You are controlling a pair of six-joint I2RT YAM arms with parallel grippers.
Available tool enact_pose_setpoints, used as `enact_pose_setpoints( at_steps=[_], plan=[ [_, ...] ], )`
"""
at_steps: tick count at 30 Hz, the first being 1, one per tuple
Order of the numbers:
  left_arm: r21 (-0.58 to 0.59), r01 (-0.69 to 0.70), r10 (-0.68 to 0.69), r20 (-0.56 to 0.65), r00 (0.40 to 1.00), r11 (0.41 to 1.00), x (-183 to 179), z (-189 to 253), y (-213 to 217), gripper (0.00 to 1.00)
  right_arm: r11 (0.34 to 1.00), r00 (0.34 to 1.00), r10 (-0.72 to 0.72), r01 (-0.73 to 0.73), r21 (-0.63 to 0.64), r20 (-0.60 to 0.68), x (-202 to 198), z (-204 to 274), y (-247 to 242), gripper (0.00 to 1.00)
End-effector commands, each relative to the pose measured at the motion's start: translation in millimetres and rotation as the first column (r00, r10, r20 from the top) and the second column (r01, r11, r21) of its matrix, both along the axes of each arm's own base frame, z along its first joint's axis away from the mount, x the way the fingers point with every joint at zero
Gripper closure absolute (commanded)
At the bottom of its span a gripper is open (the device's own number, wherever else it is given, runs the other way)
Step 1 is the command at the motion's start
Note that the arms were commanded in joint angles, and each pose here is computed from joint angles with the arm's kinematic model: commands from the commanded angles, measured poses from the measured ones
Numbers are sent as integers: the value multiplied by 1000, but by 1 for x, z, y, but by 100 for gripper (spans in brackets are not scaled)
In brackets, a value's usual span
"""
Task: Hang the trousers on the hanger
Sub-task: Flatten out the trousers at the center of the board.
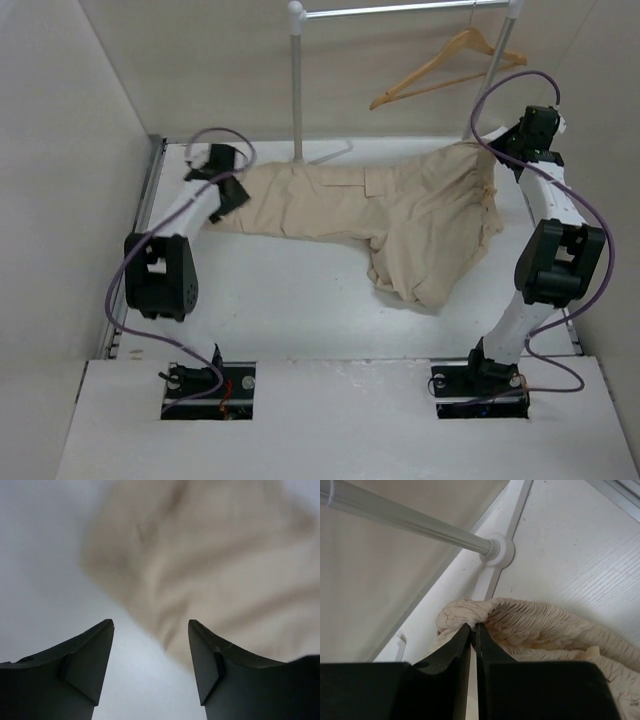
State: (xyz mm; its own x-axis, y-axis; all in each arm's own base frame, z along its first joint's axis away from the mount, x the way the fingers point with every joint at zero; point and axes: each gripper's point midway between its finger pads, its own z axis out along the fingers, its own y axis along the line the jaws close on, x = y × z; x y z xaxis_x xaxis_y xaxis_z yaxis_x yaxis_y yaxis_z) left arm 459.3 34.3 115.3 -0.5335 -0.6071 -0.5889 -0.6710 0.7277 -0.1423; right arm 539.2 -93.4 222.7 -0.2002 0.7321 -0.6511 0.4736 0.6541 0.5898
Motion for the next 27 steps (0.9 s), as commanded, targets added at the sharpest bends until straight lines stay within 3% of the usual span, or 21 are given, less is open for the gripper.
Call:
enact_pose_setpoints(
  at_steps=[1, 5, 9, 11, 12, 14, 15, 16, 19, 21, 24, 27],
  plan=[
    [-110, 256, -243, 116, 963, 960, -65, 24, -129, 43, 999, 999, -28, 29, -30, 31, 6, 17, 1, 80],
    [-264, 480, -480, 70, 874, 836, -158, -8, -262, 46, 994, 996, -84, 86, -66, 34, -12, 36, -8, 40],
    [-358, 578, -593, 81, 801, 733, -203, -17, -336, 51, 992, 995, -91, 94, -82, 47, -46, 54, -1, 32],
    [-390, 610, -637, 72, 767, 690, -218, -26, -358, 54, 993, 995, -86, 91, -79, 56, -67, 56, 11, 36],
    [-403, 619, -655, 63, 753, 674, -225, -33, -366, 55, 994, 995, -72, 77, -72, 62, -81, 56, 23, 47],
    [-428, 633, -680, 55, 731, 646, -235, -43, -382, 54, 998, 998, -28, 32, -61, 58, -108, 49, 51, 78],
    [-435, 641, -688, 66, 723, 632, -235, -44, -389, 53, 998, 999, -12, 15, -59, 51, -116, 45, 59, 84],
    [-441, 647, -692, 77, 718, 622, -234, -46, -394, 52, 998, 999, 7, -5, -57, 38, -130, 37, 69, 89],
    [-454, 651, -687, 109, 719, 609, -225, -50, -406, 50, 999, 999, 36, -37, -40, -24, -171, 7, 87, 89],
    [-468, 642, -682, 109, 724, 607, -221, -57, -411, 50, 999, 997, 32, -34, -27, -76, -198, -16, 90, 82],
    [-482, 627, -671, 103, 734, 612, -216, -67, -416, 50, 1000, 987, -29, 31, 5, -161, -244, -60, 84, 51],
    [-487, 628, -667, 116, 736, 607, -211, -74, -425, 51, 993, 972, -88, 103, 59, -220, -269, -94, 75, 39]
  ],
)
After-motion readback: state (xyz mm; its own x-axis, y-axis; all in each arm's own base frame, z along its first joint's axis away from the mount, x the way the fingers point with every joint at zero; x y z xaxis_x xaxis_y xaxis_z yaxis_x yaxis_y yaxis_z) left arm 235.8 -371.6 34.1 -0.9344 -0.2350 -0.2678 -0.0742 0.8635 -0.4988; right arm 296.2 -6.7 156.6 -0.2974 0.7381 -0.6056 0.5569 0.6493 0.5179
